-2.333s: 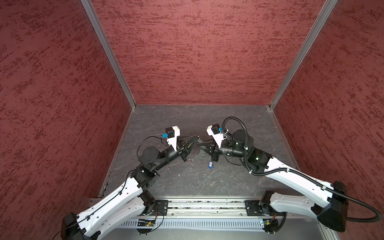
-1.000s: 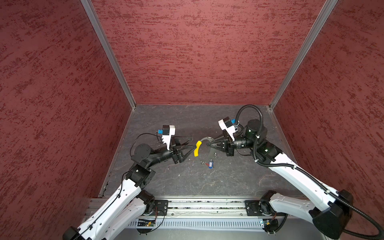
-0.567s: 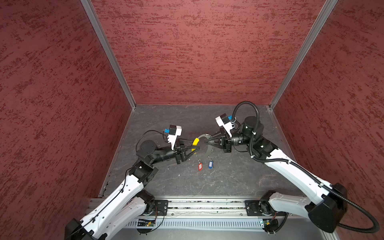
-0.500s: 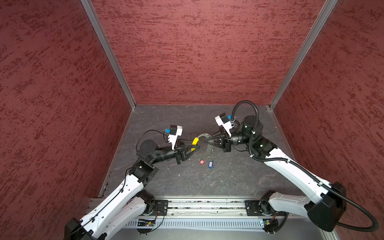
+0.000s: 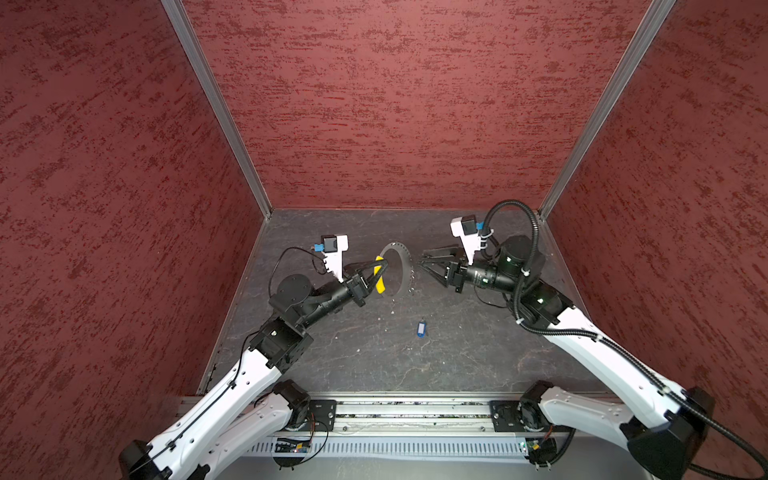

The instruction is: Remove the keys from the keyring

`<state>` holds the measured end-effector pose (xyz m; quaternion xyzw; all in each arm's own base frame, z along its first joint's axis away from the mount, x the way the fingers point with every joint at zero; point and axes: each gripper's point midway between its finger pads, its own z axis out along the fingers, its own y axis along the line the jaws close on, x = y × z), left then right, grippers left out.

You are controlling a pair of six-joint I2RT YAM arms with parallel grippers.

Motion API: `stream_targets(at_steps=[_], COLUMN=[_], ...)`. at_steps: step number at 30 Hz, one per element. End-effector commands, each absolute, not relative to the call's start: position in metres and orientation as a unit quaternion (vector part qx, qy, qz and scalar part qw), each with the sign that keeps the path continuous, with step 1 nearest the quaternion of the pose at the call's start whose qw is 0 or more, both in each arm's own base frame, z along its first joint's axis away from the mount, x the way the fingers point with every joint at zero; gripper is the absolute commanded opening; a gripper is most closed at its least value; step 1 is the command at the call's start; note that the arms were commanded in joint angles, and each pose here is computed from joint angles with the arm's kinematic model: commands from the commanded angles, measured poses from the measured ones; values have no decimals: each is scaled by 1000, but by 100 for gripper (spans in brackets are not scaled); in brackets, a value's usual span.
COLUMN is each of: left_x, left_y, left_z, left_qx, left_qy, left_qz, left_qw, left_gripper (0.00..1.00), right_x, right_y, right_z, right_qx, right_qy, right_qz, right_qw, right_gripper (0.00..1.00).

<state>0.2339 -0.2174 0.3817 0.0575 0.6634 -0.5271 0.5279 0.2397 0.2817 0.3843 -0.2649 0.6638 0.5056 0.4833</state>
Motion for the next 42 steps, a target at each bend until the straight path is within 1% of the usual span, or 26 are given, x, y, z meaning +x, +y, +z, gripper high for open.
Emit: stream_targets(at_steps=[1, 4, 11, 14, 22, 35, 37, 42], left_x=[260, 273, 284, 285, 281, 277, 277, 277], left_y=[-193, -188, -189, -191, -194, -200, -200, -198], left_z=[386, 381, 381, 380, 381, 381, 381, 380], left_qx=[-53, -105, -150, -156, -152, -145, -143, -147], left_qy=[666, 667, 666, 666, 666, 665, 666, 665], left_qz=[-497, -487, -477, -475, -478, -484, -483, -480], left_qw=[553, 554, 553, 553, 553, 550, 550, 553], left_gripper=[0, 0, 0, 0, 0, 0, 0, 0], right_x=[247, 238, 223, 220, 226, 232, 233, 231], right_y=[278, 293, 317, 328, 342, 347, 348, 349], right_z=[376, 364, 346, 340, 327, 332, 332, 333], right_qx=[-227, -237, -266, -279, -295, -303, -303, -306], right_qy=[678, 684, 683, 686, 696, 690, 691, 688], right_qz=[494, 496, 485, 484, 461, 451, 451, 452], right_qw=[495, 480, 477, 466, 464, 478, 478, 479], right_gripper=[45, 45, 44, 42, 38, 22, 17, 9])
